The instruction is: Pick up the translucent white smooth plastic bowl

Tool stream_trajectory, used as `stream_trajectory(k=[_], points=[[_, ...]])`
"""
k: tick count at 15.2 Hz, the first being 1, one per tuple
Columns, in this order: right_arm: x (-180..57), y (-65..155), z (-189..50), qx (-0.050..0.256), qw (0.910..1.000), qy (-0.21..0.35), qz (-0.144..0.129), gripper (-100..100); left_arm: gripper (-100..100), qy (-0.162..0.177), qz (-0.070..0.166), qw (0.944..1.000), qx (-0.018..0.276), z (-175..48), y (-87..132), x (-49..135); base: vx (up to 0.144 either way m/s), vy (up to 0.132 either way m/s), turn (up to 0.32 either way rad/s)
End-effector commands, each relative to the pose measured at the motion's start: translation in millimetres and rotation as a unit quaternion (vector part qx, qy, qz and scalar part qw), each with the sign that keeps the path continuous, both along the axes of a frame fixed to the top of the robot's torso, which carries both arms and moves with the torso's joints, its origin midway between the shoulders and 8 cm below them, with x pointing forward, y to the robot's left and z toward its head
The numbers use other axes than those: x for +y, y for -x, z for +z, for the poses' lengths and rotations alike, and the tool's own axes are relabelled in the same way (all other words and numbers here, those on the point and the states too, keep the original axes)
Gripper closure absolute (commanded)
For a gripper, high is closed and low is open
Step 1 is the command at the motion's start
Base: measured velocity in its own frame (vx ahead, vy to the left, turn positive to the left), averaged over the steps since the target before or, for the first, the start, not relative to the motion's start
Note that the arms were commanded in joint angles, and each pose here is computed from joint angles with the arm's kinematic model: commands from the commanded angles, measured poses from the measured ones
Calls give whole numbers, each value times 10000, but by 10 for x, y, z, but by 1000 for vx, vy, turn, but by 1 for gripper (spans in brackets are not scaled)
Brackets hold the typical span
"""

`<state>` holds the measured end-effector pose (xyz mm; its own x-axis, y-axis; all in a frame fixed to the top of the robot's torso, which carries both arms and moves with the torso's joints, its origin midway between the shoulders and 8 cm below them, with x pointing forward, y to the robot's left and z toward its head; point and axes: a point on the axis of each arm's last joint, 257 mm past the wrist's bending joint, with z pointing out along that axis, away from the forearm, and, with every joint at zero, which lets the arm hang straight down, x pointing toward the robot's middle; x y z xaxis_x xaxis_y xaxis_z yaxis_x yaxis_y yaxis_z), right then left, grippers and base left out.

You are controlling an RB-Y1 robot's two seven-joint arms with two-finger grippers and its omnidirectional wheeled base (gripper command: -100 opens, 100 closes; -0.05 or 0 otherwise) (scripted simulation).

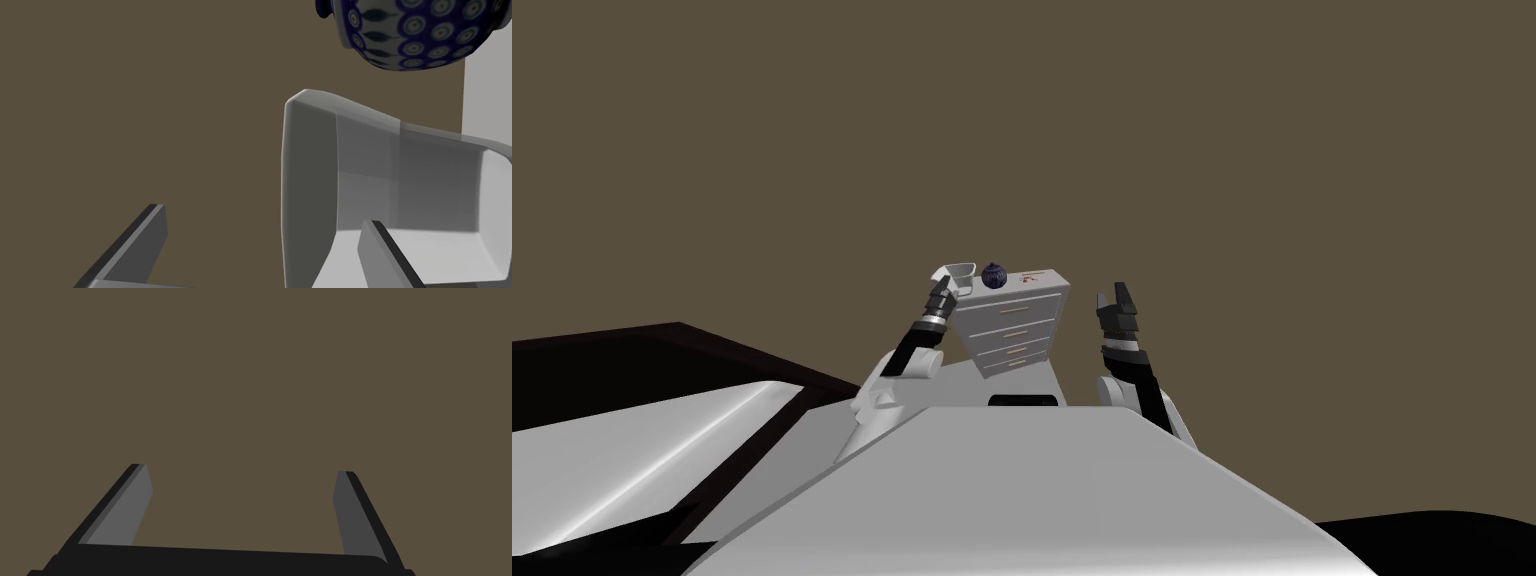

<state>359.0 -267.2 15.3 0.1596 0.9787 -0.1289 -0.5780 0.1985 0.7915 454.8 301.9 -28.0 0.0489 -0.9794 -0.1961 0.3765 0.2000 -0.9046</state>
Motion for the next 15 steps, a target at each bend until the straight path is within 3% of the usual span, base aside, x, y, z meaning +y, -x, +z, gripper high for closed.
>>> stream_trajectory(k=[1, 9, 14, 15], points=[[0, 0, 0, 0, 10000, 0, 0, 0, -100, 38, -39, 9998, 179, -35, -92, 29, -27, -16, 2], [0, 0, 0, 0, 10000, 0, 0, 0, -100, 169, -242, 9976, 619, 0, -428, 83, -28, -10, 0], [0, 0, 0, 0, 10000, 0, 0, 0, -100, 219, -253, 9949, 947, -68, -558, 126, -28, -13, -3], [0, 0, 0, 0, 10000, 0, 0, 0, -100, 263, -321, 9940, 1016, 2, -653, 143, -25, -13, -2]])
